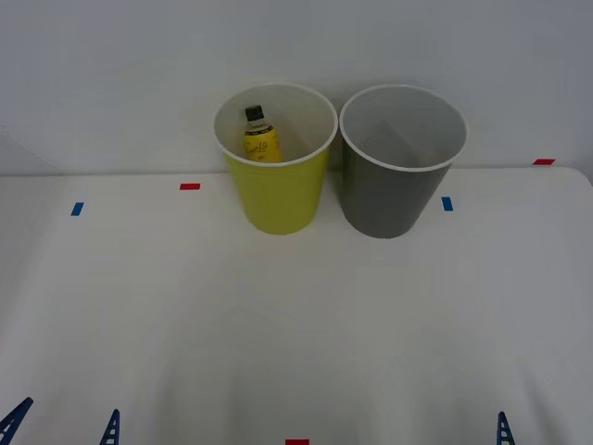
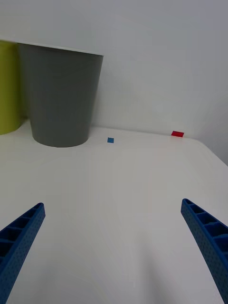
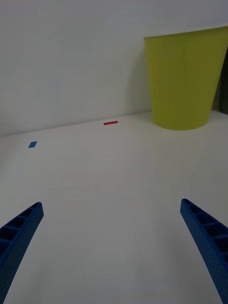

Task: Put cans in the gray bin and PET bottles in the light green bin.

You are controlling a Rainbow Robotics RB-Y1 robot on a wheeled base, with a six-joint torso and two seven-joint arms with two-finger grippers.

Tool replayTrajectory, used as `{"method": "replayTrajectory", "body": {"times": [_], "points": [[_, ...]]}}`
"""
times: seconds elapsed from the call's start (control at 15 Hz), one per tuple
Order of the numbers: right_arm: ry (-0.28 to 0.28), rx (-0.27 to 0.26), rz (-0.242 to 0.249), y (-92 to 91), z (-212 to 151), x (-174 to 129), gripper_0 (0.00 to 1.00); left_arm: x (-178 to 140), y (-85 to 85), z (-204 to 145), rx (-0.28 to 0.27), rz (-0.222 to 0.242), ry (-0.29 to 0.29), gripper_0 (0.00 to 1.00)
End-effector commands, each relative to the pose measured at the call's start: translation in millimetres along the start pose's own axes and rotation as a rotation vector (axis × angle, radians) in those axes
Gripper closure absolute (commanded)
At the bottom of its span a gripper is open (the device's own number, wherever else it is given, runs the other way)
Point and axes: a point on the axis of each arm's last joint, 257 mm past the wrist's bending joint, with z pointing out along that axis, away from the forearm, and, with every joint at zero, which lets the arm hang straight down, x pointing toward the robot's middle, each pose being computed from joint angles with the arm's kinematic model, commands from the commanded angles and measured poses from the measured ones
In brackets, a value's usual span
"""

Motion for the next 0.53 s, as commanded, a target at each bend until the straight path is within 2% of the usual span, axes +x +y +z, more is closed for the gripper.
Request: {"method": "replayTrajectory", "body": {"times": [0.07, 0.53], "points": [[0.000, 0.000, 0.000, 0.0, 0.0, 0.0, 0.00, 0.0, 0.0, 0.0, 0.000, 0.000, 0.000, 0.00], [0.000, 0.000, 0.000, 0.0, 0.0, 0.0, 0.00, 0.0, 0.0, 0.0, 0.000, 0.000, 0.000, 0.00]]}}
